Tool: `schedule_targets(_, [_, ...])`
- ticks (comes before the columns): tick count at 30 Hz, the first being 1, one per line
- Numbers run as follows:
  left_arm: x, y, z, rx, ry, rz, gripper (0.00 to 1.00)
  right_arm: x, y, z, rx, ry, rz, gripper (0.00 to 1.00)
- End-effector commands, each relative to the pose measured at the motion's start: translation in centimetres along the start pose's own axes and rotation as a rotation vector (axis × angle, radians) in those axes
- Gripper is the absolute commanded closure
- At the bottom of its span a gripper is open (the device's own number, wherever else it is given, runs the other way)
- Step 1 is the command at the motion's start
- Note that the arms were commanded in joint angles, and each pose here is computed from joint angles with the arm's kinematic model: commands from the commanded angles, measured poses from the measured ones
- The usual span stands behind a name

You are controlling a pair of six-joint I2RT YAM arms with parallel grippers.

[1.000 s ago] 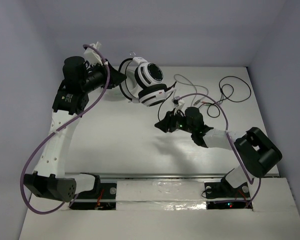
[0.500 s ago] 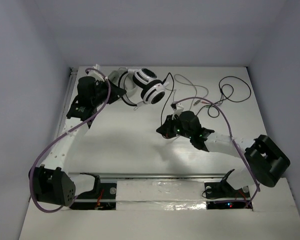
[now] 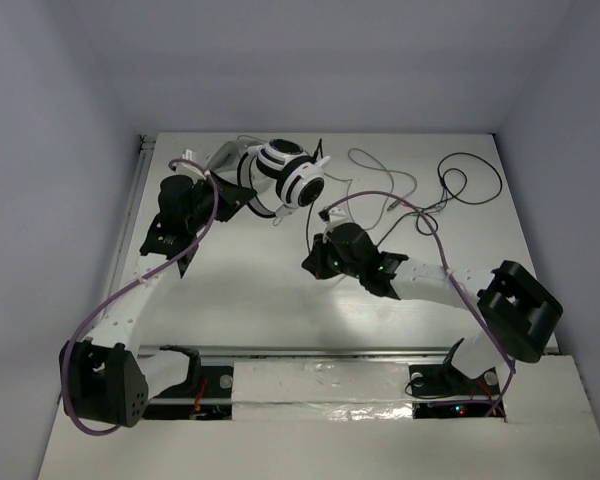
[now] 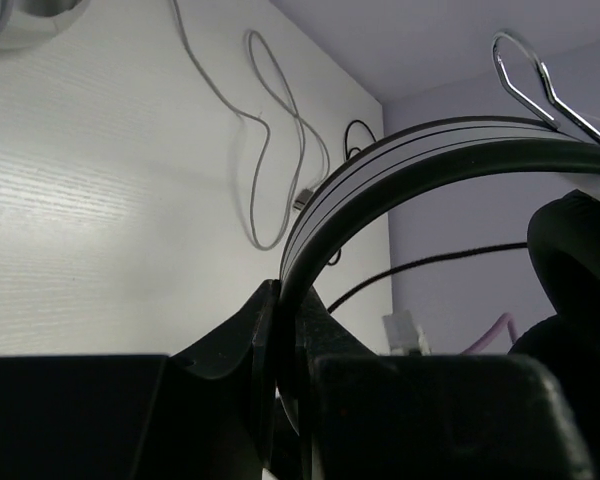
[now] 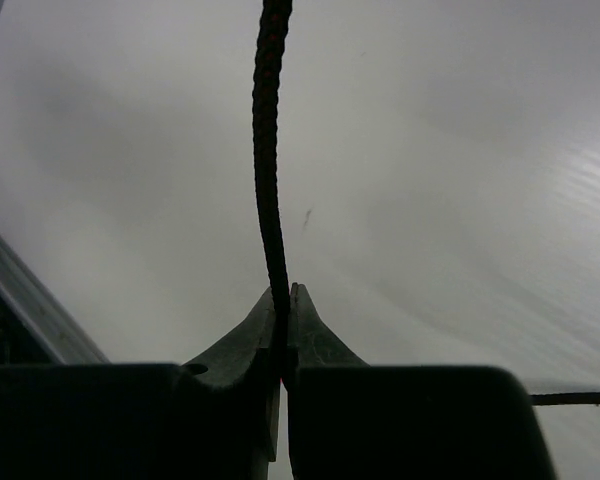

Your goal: Wrap the headphones

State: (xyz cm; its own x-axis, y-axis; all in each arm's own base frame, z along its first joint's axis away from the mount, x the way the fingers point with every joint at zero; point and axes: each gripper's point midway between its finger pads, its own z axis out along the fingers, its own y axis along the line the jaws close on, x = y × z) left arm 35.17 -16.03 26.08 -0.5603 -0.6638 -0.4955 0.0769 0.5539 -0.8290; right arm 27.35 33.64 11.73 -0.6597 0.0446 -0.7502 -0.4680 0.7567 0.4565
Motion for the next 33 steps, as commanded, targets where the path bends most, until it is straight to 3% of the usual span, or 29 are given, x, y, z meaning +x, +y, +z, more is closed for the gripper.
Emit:
schedule_targets(1, [-2.7, -4.0, -1.2, 0.153, -0.142, -0.095, 1.00, 0.3, 2.7, 0.0, -0.027, -0.005, -0.041, 1.00])
schedule_targets(8, [-2.4, -3.3, -0.7, 0.123, -0.243, -0.170, 1.00, 2.3, 5.8, 0.0, -0.054, 0.032, -0.105, 1.00])
schedule_targets(14, [-2.8, 0.9, -0.7, -0.135, -0.342, -0.022, 1.00, 3.8, 10.3, -3.6, -0.084, 0.087, -0.250, 1.00])
schedule_targets(20, [-3.5, 3.0, -3.0, -0.269, -0.404, 0.072, 1.00, 4.2, 11.4, -8.4, -0.072, 0.113, -0.296, 1.00])
schedule_targets(25, [-2.5, 2.9, -3.3, -0.330, -0.381, 0.190, 1.00, 3.5, 12.5, -10.9, -0.085, 0.139, -0.339, 1.00])
schedule_targets(33, [3.1, 3.0, -1.6, -0.430, -0.162, 0.467, 1.00, -1.8, 11.6, -13.5, 0.046, 0.061, -0.456, 1.00])
